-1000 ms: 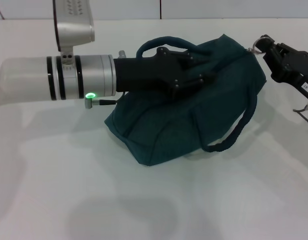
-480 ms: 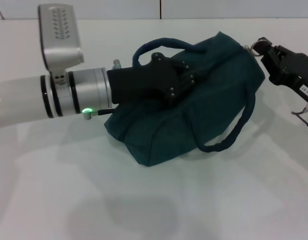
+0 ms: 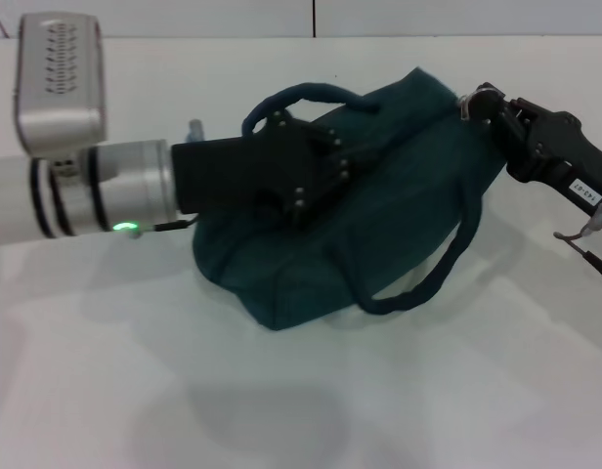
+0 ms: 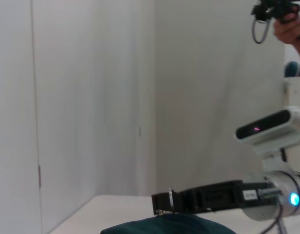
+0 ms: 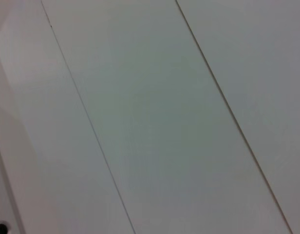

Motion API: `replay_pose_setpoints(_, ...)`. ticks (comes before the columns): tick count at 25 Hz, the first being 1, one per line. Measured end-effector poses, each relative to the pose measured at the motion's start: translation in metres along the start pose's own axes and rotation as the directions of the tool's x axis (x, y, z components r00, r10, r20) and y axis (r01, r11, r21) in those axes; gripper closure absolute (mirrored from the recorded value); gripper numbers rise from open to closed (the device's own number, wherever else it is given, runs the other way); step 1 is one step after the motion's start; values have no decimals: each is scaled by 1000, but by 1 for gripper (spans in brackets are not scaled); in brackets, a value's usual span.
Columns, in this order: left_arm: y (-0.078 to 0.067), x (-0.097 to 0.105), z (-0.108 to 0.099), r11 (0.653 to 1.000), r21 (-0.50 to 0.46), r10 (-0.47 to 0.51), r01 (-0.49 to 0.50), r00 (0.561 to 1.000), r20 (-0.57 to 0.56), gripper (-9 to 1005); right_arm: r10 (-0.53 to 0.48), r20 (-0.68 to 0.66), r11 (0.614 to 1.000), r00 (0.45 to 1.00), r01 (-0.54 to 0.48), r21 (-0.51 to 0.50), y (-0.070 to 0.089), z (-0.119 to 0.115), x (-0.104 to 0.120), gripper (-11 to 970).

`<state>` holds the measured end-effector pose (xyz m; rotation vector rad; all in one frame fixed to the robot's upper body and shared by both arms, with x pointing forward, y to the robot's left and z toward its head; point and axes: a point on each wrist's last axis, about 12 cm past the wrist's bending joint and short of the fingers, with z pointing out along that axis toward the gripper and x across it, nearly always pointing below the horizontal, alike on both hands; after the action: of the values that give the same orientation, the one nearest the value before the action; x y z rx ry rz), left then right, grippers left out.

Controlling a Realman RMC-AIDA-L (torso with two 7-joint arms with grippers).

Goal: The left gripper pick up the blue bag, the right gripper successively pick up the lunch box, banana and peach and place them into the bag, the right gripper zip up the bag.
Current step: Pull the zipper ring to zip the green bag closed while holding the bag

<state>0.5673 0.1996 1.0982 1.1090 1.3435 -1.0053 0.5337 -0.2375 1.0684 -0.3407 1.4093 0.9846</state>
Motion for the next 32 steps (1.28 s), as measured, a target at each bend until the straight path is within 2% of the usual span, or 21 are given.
replay_pose_setpoints(6, 5, -3, -16, 1000, 2, -8, 8, 999, -37, 945, 20, 9, 998, 1000, -21, 63, -7, -9, 2, 939)
replay_pose_setpoints(15, 7, -4, -21, 1000, -21, -2, 2, 1000, -30, 937, 47, -16, 979, 999, -42, 199, -22, -17, 8, 938)
replay_pose_setpoints(23, 9, -6, -20, 999, -38, 0, -1, 1000, -5, 929, 26, -48, 984, 999, -17, 175, -22, -14, 7, 875)
replay_pose_setpoints(28, 8, -6, -19, 999, -43, -3, 3, 1000, 3, 925, 23, -48, 984, 999, -14, 179, -24, -18, 6, 704)
replay_pose_setpoints(32, 8, -5, -18, 999, -45, -8, 8, 1000, 4, 921, 15, -75, 982, 997, 0, 188, -26, -27, 7, 617)
